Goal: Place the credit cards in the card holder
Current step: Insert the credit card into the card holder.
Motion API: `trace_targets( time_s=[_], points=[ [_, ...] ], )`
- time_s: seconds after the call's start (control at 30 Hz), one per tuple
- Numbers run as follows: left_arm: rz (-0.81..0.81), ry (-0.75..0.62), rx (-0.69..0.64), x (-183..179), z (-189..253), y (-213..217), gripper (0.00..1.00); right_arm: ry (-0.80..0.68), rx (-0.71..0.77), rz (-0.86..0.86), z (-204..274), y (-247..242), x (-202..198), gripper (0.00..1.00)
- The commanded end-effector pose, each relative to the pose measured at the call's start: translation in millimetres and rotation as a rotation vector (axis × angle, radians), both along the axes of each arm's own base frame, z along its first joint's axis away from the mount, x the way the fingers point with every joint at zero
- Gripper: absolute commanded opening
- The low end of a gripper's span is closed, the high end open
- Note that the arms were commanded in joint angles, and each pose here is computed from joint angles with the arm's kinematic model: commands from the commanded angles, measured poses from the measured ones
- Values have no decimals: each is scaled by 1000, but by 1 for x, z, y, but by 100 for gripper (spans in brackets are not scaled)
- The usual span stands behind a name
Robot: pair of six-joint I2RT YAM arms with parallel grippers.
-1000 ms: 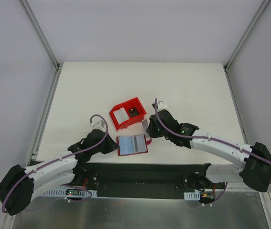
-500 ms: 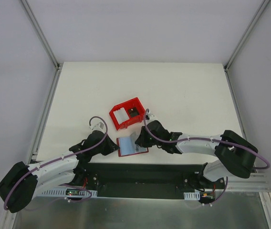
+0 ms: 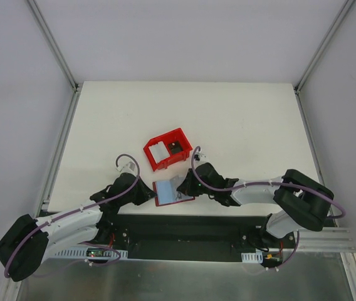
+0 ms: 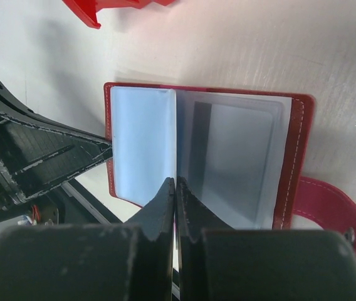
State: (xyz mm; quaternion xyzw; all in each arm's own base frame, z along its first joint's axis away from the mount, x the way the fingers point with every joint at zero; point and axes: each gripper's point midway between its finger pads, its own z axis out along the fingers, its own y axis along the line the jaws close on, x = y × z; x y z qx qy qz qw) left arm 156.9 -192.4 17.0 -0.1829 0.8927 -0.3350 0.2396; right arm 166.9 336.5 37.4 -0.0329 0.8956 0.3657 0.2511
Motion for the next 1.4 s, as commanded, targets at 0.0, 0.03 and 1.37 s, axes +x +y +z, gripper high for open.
trace_targets(
  time_s=[0.0, 0.03, 1.37],
  points=[
    [32, 17, 15, -2, -8, 8, 0, 38, 50, -29, -6, 5, -3, 0],
    [33, 15, 12, -2, -8, 8, 0, 50, 57, -48, -9, 4, -3, 0],
    [45, 25, 4, -1, -9, 8, 0, 138, 140, -2, -21, 7, -28, 1]
  ],
)
